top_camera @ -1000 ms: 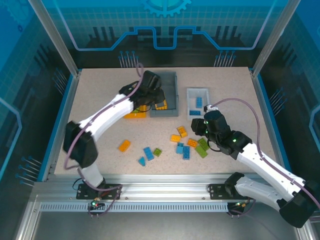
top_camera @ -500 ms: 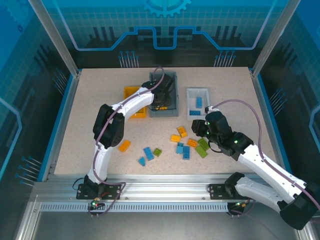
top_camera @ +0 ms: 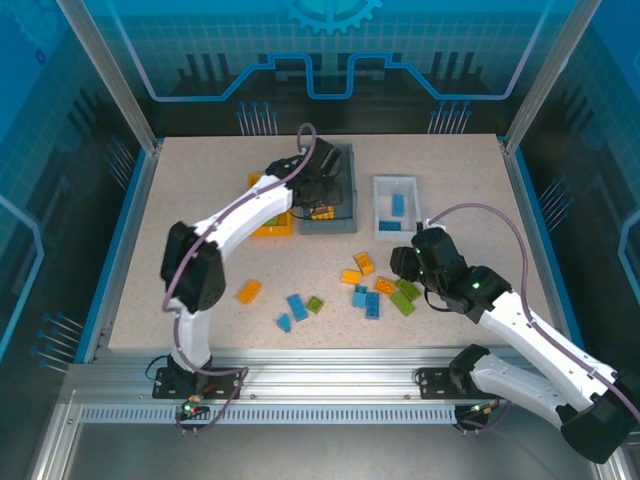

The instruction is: Sort the legos into containers by color

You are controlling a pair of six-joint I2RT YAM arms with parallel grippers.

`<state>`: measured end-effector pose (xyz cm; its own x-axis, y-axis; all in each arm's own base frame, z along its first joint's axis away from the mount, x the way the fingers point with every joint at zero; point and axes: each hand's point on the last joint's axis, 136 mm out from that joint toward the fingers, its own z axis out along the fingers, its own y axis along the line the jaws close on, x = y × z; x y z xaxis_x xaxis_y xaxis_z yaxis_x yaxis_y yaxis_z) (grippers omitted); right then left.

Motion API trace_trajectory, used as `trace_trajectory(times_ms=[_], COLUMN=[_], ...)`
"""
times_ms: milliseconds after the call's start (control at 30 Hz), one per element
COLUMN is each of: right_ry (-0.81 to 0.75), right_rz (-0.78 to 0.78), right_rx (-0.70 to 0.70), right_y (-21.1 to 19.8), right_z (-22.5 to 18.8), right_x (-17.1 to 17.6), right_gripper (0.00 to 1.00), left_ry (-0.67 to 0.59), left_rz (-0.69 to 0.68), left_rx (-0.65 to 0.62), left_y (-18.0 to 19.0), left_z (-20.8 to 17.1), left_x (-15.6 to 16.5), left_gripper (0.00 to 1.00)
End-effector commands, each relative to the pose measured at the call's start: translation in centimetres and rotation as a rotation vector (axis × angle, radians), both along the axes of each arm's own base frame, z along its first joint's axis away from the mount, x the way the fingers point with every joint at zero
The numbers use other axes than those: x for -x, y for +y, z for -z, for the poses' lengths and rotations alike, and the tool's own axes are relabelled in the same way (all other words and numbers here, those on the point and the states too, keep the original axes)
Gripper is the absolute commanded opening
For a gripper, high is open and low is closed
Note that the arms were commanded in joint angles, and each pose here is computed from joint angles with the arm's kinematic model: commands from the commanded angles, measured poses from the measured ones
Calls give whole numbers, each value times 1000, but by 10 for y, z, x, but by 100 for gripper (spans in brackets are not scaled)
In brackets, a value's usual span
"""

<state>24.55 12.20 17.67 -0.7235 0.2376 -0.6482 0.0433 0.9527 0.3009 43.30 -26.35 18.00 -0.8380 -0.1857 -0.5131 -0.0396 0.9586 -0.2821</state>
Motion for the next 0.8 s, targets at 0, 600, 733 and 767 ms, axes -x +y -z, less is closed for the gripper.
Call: trace_trajectory(times_ms=[0,600,733,767], right_ry=[87,207,247,260], right_rz=[127,-34,-105,-115], right_rx=[90,202,206,217], right_y=[-37,15,46,51], right_z=[11,56,79,86], right_x=[11,22,47,53], right_gripper=[48,51,52,53], left_ry=[-78,-106,-130,-133], left_rz=[23,72,22,10], left_rx=[88,186,197,202], left_y=[-7,22,55,62], left_z=[-39,-7,-2,-2], left_x=[31,209,229,232], left_gripper=[56,52,52,52])
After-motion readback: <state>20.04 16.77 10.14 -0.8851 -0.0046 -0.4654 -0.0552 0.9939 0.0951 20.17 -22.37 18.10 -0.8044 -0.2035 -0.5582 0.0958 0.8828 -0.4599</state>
